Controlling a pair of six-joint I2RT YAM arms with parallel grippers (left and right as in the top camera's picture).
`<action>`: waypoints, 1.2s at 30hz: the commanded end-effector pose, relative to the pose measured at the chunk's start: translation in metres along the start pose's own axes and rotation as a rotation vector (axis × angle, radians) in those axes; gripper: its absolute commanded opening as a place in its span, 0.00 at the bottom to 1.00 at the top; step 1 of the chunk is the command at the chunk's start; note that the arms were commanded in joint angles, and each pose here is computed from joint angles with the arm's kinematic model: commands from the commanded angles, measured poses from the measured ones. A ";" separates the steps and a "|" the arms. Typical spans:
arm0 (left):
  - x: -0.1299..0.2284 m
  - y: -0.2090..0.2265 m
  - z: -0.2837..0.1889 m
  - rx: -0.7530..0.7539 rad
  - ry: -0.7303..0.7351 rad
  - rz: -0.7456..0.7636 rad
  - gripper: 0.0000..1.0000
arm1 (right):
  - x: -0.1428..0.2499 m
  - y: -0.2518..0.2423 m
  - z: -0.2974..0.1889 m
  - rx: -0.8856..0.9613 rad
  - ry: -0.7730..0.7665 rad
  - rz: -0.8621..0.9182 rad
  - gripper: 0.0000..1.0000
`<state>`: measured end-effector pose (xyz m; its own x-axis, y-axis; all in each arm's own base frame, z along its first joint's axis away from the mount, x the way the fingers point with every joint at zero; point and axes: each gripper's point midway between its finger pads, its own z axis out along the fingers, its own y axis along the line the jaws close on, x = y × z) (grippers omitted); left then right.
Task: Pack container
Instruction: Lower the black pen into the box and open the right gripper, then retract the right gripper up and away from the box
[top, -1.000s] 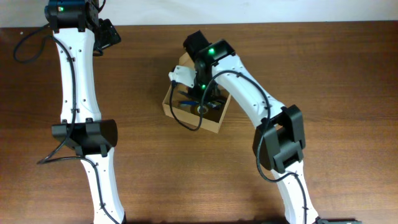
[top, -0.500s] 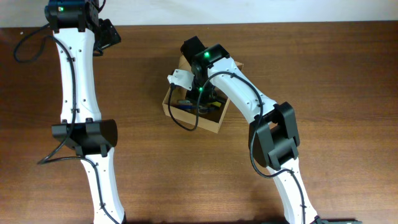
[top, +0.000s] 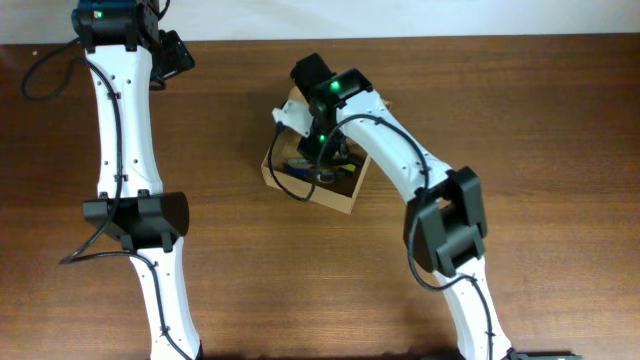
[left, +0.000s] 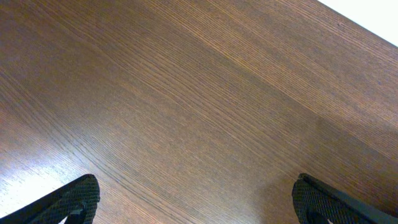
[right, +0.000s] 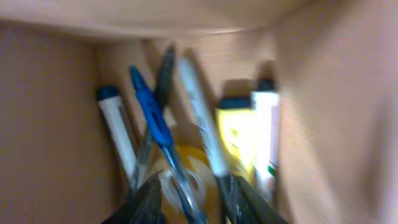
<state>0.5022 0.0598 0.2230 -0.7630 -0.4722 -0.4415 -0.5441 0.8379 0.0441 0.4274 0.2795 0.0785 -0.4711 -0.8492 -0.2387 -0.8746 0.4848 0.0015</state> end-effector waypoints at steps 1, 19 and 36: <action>-0.002 0.004 0.003 -0.014 -0.001 0.005 1.00 | -0.024 -0.025 -0.096 0.187 -0.163 0.109 0.40; -0.002 0.003 0.003 -0.013 -0.002 0.005 1.00 | 0.089 -0.121 -0.316 0.514 -0.454 0.545 0.45; -0.013 -0.008 0.003 0.036 -0.046 -0.011 1.00 | 0.184 -0.181 -0.249 0.373 -0.300 0.937 0.62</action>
<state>0.5066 0.0598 0.2248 -0.7542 -0.4721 -0.4564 -0.5446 0.8380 0.0332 0.4670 -0.0216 0.3123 -0.7950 -0.0627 -0.6034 -0.0598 0.9979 -0.0249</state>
